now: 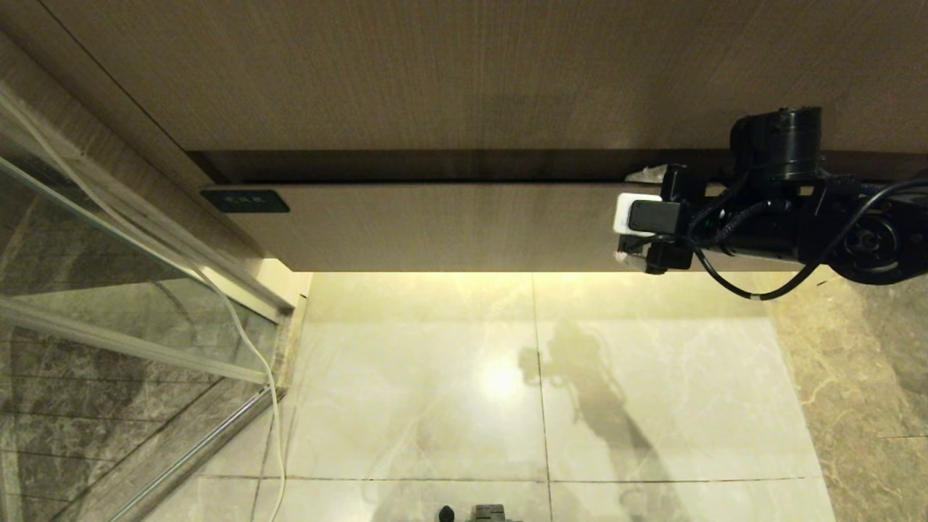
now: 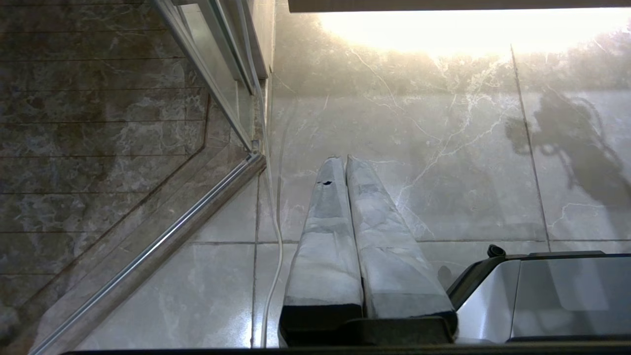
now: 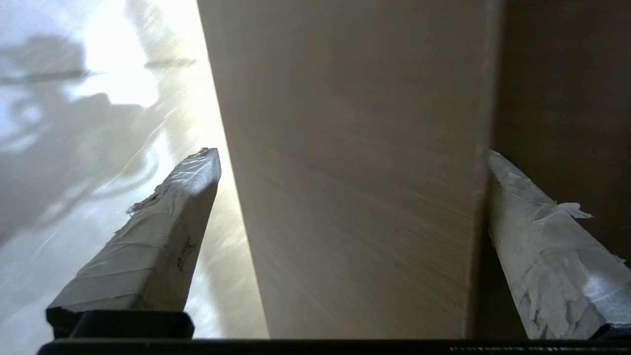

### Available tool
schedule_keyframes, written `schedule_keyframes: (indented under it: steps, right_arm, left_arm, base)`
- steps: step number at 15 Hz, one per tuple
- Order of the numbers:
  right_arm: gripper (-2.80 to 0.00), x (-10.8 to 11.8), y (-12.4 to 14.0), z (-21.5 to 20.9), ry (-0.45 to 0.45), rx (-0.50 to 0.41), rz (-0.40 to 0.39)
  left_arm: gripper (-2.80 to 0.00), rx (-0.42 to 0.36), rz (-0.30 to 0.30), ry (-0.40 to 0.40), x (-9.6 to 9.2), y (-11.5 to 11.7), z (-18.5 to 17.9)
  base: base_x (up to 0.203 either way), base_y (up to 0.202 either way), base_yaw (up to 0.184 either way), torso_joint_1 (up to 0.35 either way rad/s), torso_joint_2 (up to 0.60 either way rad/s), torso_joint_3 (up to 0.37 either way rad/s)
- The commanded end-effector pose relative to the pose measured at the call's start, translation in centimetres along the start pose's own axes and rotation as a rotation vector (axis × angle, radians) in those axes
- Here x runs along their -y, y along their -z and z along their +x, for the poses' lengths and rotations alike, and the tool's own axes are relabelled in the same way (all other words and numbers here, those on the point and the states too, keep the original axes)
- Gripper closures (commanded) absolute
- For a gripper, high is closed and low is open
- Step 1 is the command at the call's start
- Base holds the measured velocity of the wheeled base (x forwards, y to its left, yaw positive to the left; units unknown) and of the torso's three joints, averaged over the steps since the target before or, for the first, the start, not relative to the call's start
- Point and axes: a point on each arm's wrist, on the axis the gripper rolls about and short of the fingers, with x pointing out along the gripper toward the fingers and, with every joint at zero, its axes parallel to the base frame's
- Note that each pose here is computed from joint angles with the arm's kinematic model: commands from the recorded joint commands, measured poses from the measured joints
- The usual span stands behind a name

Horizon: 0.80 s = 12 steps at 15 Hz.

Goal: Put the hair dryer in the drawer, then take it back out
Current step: Pull open the drawer

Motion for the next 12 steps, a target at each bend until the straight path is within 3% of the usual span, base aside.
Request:
schedule_keyframes:
  steps: [1, 10, 12]
  right_arm:
    - [-2.80, -0.3, 0.0, -0.4, -0.021, -0.003, -0.009]
    - [-2.80, -3.4, 0.9, -3.1, -0.145, -0.154, -0.020]
    - [-2.80, -4.1, 0.9, -4.8, -0.206, -0.181, -0.014]
  left_arm:
    - [0.00, 0.001, 0.000, -0.001, 0.0, 0.0, 0.0]
    - [0.00, 0.001, 0.000, -0.001, 0.0, 0.0, 0.0]
    - [0.00, 0.000, 0.000, -0.001, 0.0, 0.0, 0.0]
  base:
    - [0.000, 0.000, 0.000, 0.000, 0.00, 0.000]
    - [0.000, 0.000, 0.000, 0.000, 0.00, 0.000]
    - [0.000, 0.000, 0.000, 0.000, 0.00, 0.000]
